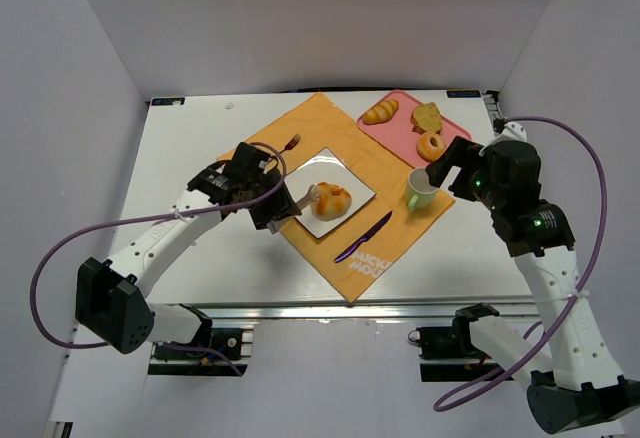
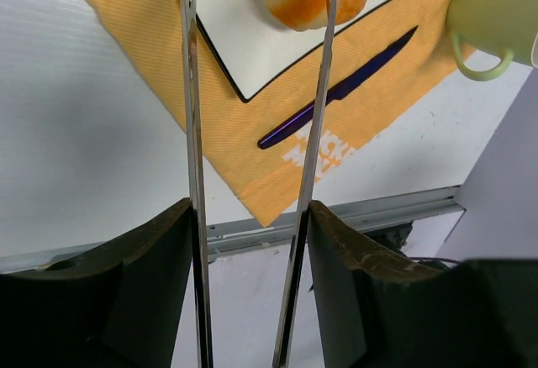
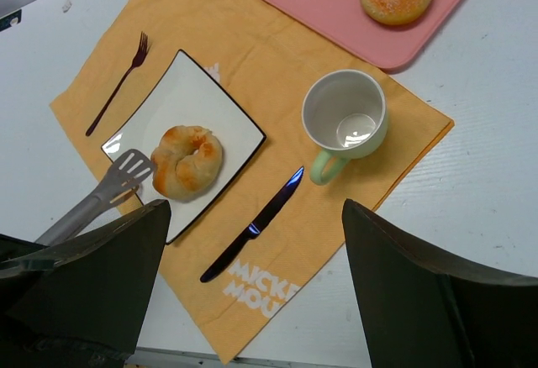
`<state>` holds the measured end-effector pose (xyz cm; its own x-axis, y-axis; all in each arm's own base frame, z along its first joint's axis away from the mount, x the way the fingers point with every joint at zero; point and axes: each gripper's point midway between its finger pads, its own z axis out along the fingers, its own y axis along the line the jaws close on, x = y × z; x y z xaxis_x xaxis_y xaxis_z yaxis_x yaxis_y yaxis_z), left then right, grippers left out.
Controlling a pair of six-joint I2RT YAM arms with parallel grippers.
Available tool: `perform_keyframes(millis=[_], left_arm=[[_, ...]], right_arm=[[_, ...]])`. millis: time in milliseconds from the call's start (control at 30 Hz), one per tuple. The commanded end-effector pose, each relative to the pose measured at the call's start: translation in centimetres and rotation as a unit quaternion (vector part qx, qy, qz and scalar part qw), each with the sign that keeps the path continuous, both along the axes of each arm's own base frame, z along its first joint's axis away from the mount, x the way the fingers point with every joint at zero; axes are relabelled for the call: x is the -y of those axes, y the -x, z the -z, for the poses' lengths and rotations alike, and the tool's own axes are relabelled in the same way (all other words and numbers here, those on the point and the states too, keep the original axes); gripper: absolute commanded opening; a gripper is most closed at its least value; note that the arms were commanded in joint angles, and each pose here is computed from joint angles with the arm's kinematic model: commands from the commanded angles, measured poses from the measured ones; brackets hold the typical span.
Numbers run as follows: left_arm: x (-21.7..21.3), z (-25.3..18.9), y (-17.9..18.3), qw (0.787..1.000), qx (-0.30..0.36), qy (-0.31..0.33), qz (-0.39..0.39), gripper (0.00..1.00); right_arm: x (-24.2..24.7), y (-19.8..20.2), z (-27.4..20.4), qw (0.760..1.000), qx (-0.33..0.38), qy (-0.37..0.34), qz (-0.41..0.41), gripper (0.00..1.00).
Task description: Place the bread
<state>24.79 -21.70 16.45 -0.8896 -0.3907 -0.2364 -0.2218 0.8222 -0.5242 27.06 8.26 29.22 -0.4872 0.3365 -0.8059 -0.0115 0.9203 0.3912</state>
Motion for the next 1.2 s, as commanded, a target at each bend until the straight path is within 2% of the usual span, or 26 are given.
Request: perform_keyframes(millis=[0,133,300,433,467,500,567,667,833,933,967,1000,1033,1067,1100,1167], left_arm=[[-1.3,-1.7,-0.4,0.999,0.024,-0.027,-0.010,0.64],[-1.8,-2.9,-0.7,0.999,0.034,-0.036,-0.021,0.62],[-3.5,-6.6,-1.9,0.993,0.075,-0.070,-0.056,0.60],[-6.3,-9.6,-3.7,0.979,0.122,-0.127,-0.105,0.59],[-7.8,-9.9,-4.3,0.970,0.136,-0.162,-0.118,0.59],[-8.7,-11.1,-5.3,0.964,0.152,-0.173,-0.131,0.59],[-10.5,-10.3,-7.5,0.950,0.153,-0.235,-0.136,0.59],[-13.4,-10.1,-12.1,0.928,0.164,-0.289,-0.165,0.58],[-20.0,-11.3,-20.4,0.896,0.199,-0.326,-0.225,0.58],[-24.4,-10.1,-24.6,0.874,0.196,-0.368,-0.251,0.57],[-25.1,-9.9,-26.1,0.870,0.208,-0.367,-0.257,0.56],[-27.0,-7.4,-27.5,0.870,0.187,-0.379,-0.254,0.56],[-27.9,-7.5,-29.0,0.868,0.199,-0.374,-0.258,0.56],[-28.5,-6.7,-29.9,0.871,0.197,-0.372,-0.254,0.54],[-30.3,-3.7,-31.0,0.879,0.174,-0.368,-0.249,0.54],[-31.8,-2.4,-32.6,0.879,0.175,-0.372,-0.240,0.52]], right_arm=[[-0.3,0.0,-0.6,1.000,0.016,-0.007,-0.007,0.89],[-0.4,-0.1,-0.4,1.000,0.016,-0.010,-0.009,0.89],[-0.7,-0.4,-0.3,1.000,0.015,-0.011,-0.013,0.89],[-0.9,-0.9,-0.4,1.000,0.015,-0.010,-0.018,0.89],[-1.0,-1.2,-0.3,1.000,0.011,-0.010,-0.019,0.89],[-1.2,-1.3,-0.3,1.000,0.010,-0.010,-0.022,0.89],[-1.3,-1.8,-0.4,1.000,0.005,-0.009,-0.023,0.89],[-1.8,-2.6,-0.5,1.000,-0.004,-0.011,-0.029,0.89],[-2.2,-3.8,-0.5,0.999,-0.018,-0.011,-0.032,0.89],[-3.0,-4.0,-0.3,0.998,-0.029,-0.018,-0.051,0.89],[-3.2,-4.0,-0.4,0.998,-0.031,-0.019,-0.055,0.89],[-3.2,-4.0,0.0,0.997,-0.040,-0.017,-0.057,0.89],[-3.3,-4.0,0.1,0.997,-0.042,-0.017,-0.060,0.89],[-3.3,-4.0,0.2,0.997,-0.045,-0.016,-0.061,0.89],[-3.3,-4.0,0.3,0.997,-0.047,-0.014,-0.059,0.89],[-3.2,-4.1,0.8,0.997,-0.053,-0.010,-0.057,0.89]])
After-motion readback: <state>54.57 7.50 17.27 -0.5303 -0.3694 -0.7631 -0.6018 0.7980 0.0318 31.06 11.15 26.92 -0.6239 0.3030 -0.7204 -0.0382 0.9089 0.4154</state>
